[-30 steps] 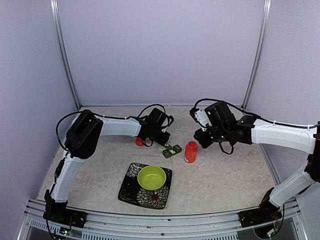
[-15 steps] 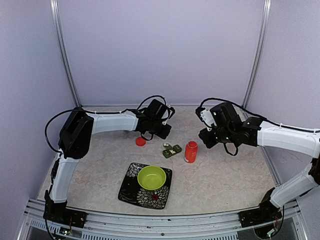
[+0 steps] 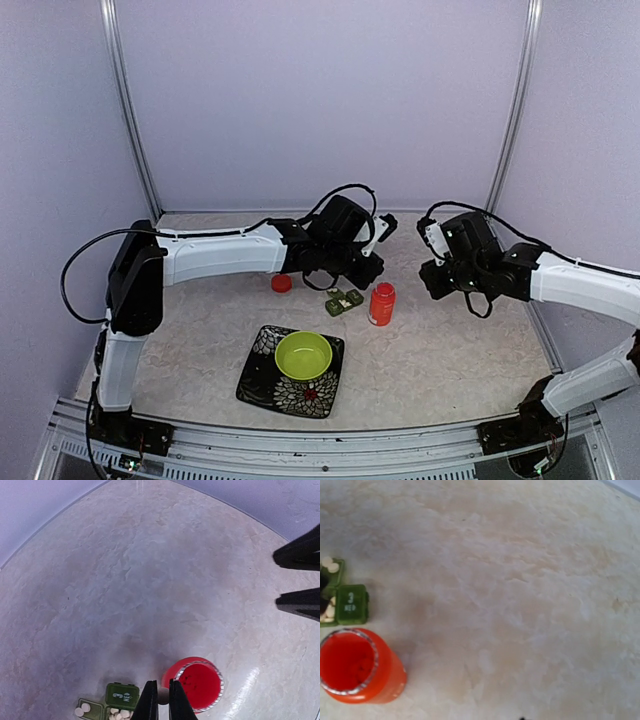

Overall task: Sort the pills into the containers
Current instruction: Place the pill in the pill bottle.

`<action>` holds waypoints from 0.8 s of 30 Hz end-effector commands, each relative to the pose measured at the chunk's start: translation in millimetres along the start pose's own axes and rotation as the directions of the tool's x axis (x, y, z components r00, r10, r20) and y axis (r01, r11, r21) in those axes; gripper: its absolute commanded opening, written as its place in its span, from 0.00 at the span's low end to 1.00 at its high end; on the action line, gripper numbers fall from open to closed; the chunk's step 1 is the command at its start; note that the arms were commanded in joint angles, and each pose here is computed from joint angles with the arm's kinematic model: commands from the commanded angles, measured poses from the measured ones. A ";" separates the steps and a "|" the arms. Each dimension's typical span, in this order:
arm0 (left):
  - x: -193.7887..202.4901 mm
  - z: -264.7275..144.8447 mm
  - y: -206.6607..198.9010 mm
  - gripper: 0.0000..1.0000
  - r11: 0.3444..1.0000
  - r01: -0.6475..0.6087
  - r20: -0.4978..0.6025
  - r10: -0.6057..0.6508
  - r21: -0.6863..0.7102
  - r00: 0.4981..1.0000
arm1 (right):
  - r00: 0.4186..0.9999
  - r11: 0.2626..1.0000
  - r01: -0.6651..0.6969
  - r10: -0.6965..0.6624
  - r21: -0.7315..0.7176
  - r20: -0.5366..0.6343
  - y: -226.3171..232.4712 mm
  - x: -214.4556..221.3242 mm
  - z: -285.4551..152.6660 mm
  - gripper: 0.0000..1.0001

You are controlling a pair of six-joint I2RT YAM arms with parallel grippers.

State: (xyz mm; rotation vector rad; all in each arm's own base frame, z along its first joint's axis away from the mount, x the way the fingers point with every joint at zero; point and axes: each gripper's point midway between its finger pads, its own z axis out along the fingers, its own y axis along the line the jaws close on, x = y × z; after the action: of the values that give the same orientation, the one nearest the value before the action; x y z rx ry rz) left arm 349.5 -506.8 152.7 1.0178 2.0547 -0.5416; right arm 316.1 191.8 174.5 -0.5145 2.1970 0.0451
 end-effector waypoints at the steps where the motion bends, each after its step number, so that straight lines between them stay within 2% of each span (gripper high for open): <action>1: -31.3 -21.1 -26.0 0.07 0.998 -0.011 0.074 0.006 0.067 0.997 | 0.999 0.998 -0.045 0.045 0.036 0.004 -12.8 4.8 -5.1 0.34; 20: -1.4 8.2 -40.5 0.08 0.994 -0.007 -0.010 0.008 0.110 1.000 | 0.999 0.997 -0.050 0.048 0.054 0.025 -21.2 1.7 -12.8 0.34; 24: 3.4 10.0 -39.6 0.11 0.994 -0.009 -0.024 0.012 0.105 1.000 | 0.999 0.997 -0.048 0.047 0.057 0.024 -22.1 1.4 -12.2 0.34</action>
State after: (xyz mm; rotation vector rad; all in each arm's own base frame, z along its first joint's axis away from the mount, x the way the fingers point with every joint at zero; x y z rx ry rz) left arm 323.0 -530.5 144.6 1.0914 2.0585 -0.6319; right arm 313.5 177.8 181.9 -0.4571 2.1841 0.0339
